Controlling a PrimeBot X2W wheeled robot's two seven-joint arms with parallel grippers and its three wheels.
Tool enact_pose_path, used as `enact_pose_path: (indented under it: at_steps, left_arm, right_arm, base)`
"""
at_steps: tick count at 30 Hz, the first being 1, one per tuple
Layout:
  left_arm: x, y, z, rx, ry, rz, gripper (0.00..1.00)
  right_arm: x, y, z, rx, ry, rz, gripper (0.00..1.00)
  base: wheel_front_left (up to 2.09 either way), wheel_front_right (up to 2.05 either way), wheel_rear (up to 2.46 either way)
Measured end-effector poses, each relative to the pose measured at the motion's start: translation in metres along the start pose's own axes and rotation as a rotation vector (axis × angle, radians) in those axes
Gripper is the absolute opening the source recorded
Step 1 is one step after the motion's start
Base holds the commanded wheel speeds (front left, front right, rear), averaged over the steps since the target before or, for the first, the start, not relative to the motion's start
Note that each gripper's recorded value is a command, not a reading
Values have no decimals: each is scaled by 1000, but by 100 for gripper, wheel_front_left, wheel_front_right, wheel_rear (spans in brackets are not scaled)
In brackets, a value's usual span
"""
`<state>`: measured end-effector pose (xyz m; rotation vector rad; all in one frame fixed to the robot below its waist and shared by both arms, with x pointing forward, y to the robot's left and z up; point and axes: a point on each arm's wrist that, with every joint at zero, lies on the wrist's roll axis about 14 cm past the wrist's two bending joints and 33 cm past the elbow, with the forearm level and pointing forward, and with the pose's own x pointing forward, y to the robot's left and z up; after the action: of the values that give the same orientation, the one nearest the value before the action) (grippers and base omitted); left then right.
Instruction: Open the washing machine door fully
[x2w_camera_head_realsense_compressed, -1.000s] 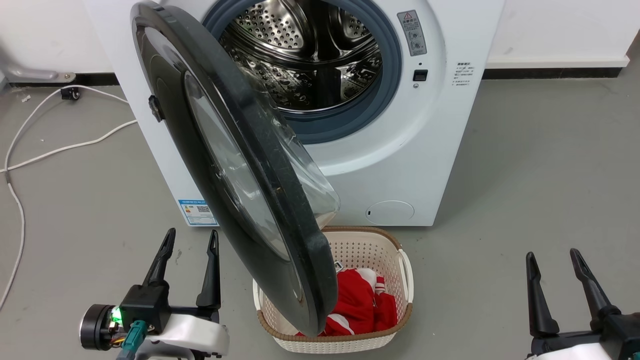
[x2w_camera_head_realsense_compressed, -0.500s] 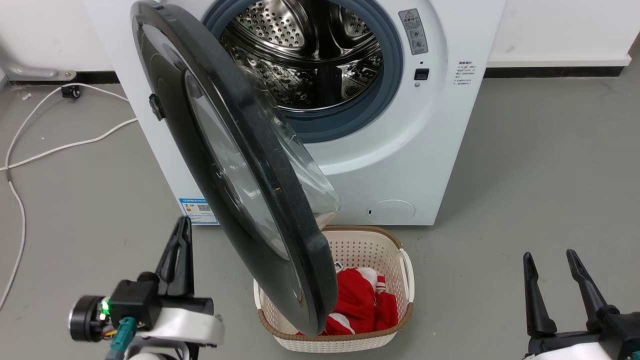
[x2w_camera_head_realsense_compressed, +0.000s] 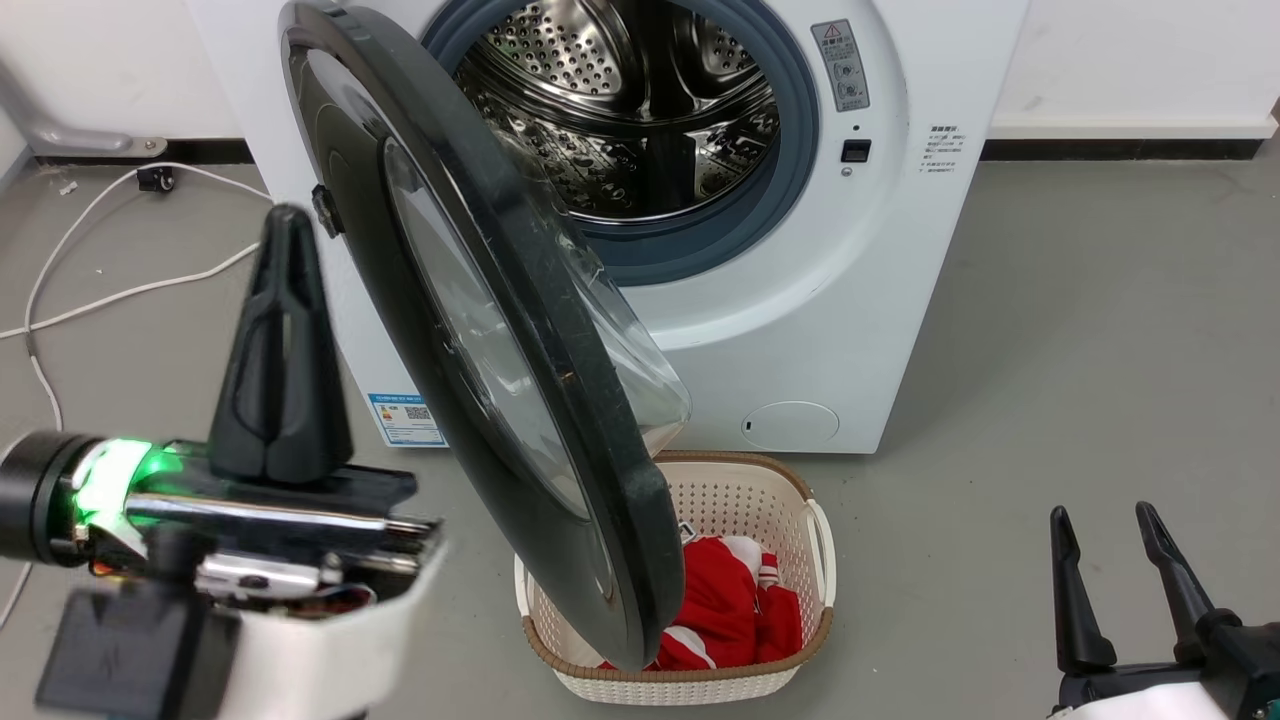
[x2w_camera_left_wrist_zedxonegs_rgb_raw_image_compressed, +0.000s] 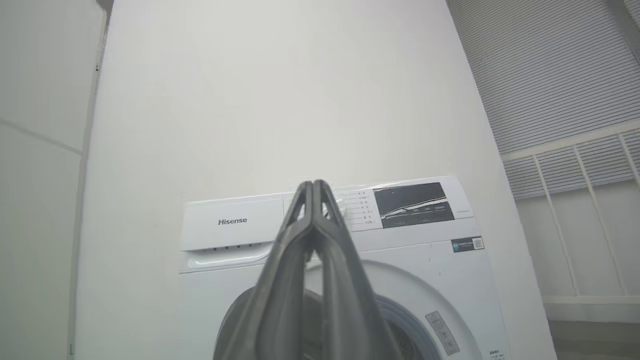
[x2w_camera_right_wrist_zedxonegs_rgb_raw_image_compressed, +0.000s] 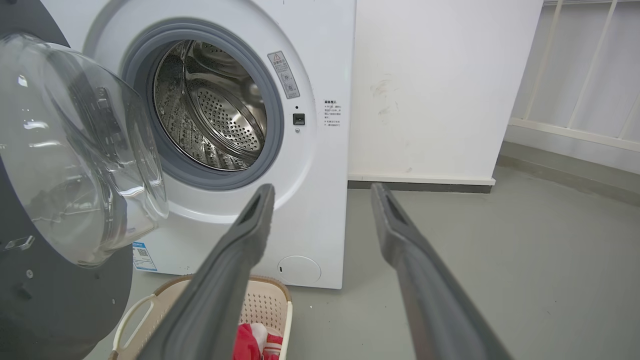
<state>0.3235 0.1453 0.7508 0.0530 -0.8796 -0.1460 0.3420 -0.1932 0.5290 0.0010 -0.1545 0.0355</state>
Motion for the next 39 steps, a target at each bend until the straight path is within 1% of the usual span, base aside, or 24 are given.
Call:
enact_pose_path:
  at_steps: [4, 6, 8, 9, 12, 15, 17, 22, 26, 28, 33, 39]
  left_arm:
    - [12, -31, 38, -35, -133, -99, 0]
    - [12, -52, 43, -90, -149, -160, 0]
    - [7, -77, 38, -169, -125, -228, 0]
    - [3, -90, 34, -210, -103, -263, 0]
    - [-19, -132, 11, -329, 32, -372, 0]
    - [-49, -162, -18, -400, 211, -459, 0]
    - [-73, -173, -39, -424, 350, -496, 0]
    - [-134, -187, -84, -454, 655, -542, 0]
    - [-159, -187, -111, -446, 777, -529, 0]
    - [-159, -187, -119, -450, 786, -503, 0]
    - [-138, -178, -136, -427, 733, -417, 0]
    - [-126, -171, -145, -414, 704, -373, 0]
  right_arm:
    - [1, 0, -3, 6, 7, 0, 100]
    - [0, 1, -5, 8, 14, 1, 100]
    - [0, 1, -5, 8, 17, 1, 100]
    - [-1, 1, -6, 9, 18, 1, 100]
    - [-2, -2, -6, 9, 19, -8, 100]
    - [-3, -3, -7, 13, 23, -15, 100]
    - [-4, -5, -9, 13, 27, -18, 100]
    - [-6, -7, -12, 12, 39, -26, 100]
    - [-5, -6, -16, 14, 50, -25, 100]
    - [-3, -5, -17, 15, 53, -23, 100]
    - [-3, -6, -19, 20, 60, -27, 100]
    - [-4, -4, -24, 31, 74, -24, 100]
  base:
    - [0, 0, 0]
    - [0, 0, 0]
    - [0, 0, 0]
    - [0, 0, 0]
    - [0, 0, 0]
    - [0, 0, 0]
    - [0, 0, 0]
    - [0, 0, 0]
    - [0, 0, 0]
    - [0, 0, 0]
    - [0, 0, 0]
    - [0, 0, 0]
